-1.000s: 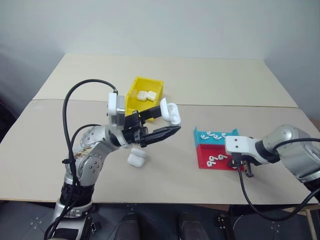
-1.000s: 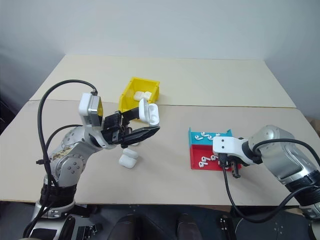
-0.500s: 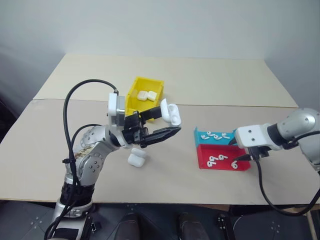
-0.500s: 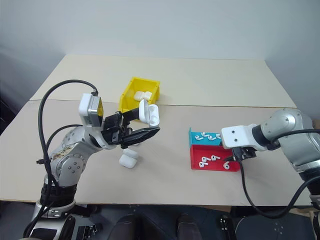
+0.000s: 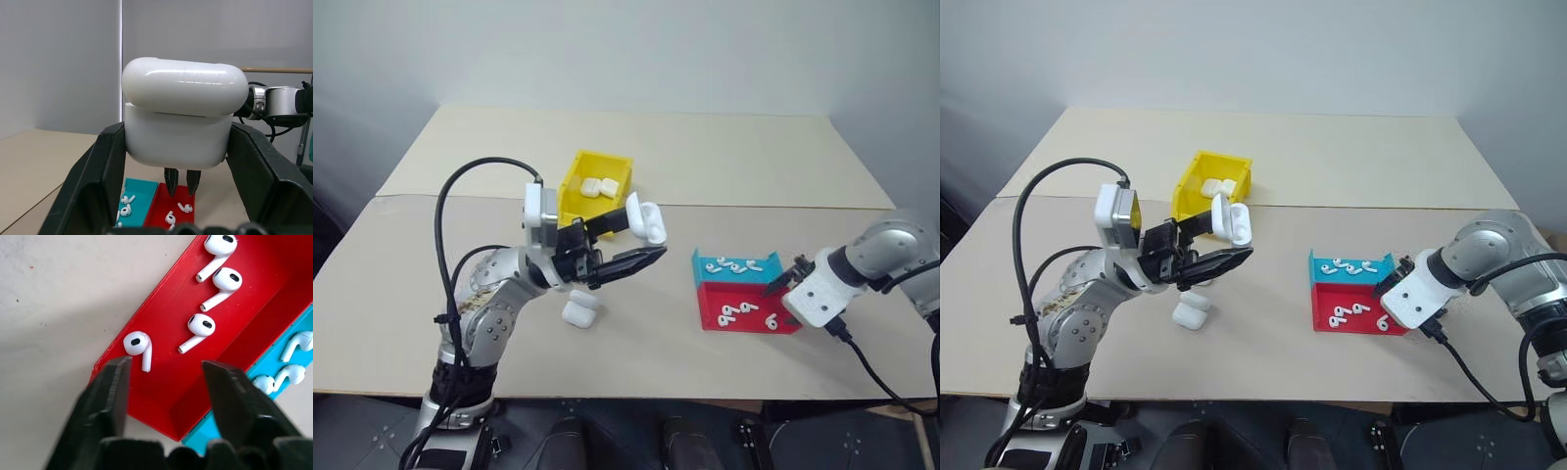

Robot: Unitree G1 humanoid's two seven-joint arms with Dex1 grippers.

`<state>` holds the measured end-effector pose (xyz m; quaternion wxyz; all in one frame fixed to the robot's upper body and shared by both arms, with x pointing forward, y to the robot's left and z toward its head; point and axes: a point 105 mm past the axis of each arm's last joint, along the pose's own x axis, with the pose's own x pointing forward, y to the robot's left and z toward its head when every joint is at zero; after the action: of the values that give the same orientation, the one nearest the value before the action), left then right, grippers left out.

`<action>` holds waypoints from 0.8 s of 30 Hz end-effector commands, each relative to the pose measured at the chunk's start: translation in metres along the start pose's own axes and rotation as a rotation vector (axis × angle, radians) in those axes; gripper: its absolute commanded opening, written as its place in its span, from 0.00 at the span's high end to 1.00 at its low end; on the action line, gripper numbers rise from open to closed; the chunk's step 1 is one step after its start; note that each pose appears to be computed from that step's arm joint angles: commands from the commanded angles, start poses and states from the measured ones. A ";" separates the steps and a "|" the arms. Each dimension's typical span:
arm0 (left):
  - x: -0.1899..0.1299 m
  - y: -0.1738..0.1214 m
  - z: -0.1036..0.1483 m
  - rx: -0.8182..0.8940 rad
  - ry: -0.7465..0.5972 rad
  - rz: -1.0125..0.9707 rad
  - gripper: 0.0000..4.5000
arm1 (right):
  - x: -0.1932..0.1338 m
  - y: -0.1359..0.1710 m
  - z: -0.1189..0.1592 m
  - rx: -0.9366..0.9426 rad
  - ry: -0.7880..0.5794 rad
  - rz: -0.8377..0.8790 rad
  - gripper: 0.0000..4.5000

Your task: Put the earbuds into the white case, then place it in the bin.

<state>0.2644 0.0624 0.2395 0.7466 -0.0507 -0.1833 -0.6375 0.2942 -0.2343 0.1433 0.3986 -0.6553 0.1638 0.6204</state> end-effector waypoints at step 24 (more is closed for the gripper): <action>-0.003 -0.006 0.012 0.040 -0.018 0.008 0.38 | 0.022 0.006 0.000 -0.105 0.025 0.067 0.49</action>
<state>0.2637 0.0664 0.2384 0.7566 -0.0508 -0.1787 -0.6270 0.2931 -0.2305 0.1162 0.3408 -0.6728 0.1615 0.6365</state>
